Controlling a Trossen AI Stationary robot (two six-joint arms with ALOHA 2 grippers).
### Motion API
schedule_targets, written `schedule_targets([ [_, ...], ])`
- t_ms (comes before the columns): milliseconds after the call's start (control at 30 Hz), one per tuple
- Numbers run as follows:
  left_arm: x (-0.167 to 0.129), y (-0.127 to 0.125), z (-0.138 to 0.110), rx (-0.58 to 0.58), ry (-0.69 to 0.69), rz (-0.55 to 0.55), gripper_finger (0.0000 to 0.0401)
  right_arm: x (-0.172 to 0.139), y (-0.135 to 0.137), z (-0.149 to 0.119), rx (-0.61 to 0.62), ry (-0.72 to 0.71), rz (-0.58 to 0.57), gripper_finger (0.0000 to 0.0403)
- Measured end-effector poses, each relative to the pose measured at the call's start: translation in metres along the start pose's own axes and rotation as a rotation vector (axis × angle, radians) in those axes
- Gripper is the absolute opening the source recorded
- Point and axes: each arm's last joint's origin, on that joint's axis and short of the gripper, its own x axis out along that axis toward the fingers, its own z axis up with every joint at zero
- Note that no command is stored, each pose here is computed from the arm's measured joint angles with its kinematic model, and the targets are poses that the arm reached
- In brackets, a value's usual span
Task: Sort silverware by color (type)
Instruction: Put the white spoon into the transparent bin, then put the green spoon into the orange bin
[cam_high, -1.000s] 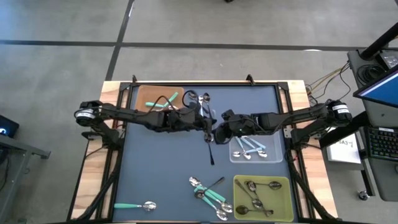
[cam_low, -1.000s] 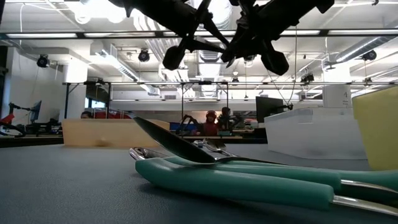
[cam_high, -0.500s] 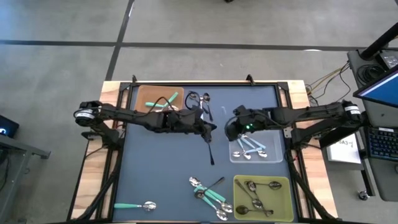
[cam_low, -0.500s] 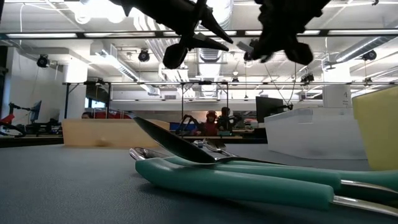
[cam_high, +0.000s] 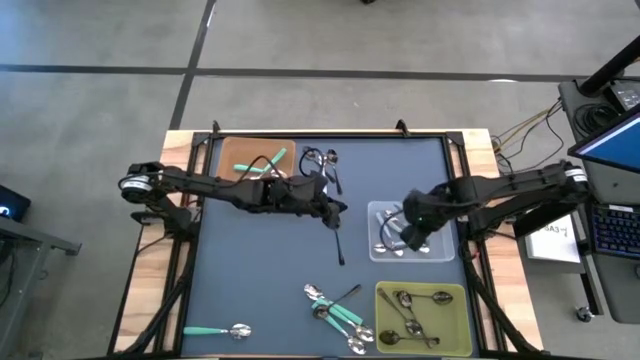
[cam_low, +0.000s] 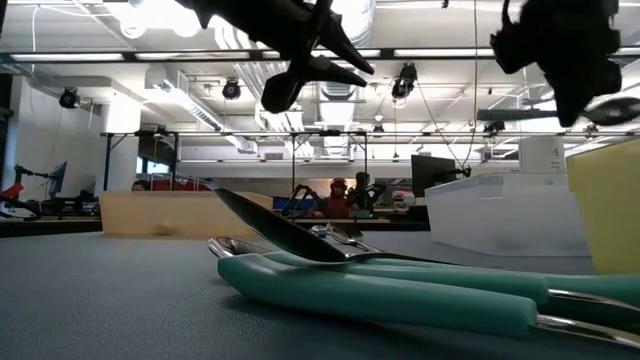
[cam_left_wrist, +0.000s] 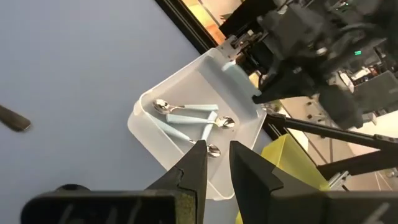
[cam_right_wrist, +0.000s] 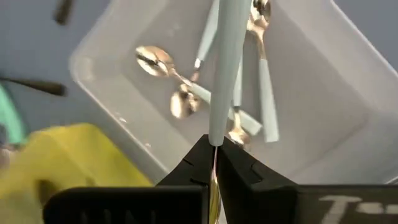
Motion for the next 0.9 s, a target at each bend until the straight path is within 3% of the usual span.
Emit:
schedule_targets([
  [100,0.000,0.000,0.000,0.003,0.000,0.000,0.0051,0.011,-0.001,0.000,-0.067,0.022,-0.044,0.0008],
  [300,0.000,0.001,-0.001,0.031,0.020,-0.001,0.0051,0.031,0.001,0.002,-0.071,0.094,-0.119,0.0009],
  [500,-0.001,0.008,-0.010,0.047,0.125,0.064,0.0051,0.040,0.004,0.004,-0.121,0.133,-0.137,0.0014],
  [700,-0.003,0.010,-0.018,0.056,0.194,0.096,0.0051,0.040,0.004,0.004,-0.149,0.144,-0.135,0.0045],
  [900,-0.004,0.006,-0.024,0.068,0.218,0.085,0.0051,0.040,0.004,0.003,-0.149,0.156,-0.124,0.0101],
])
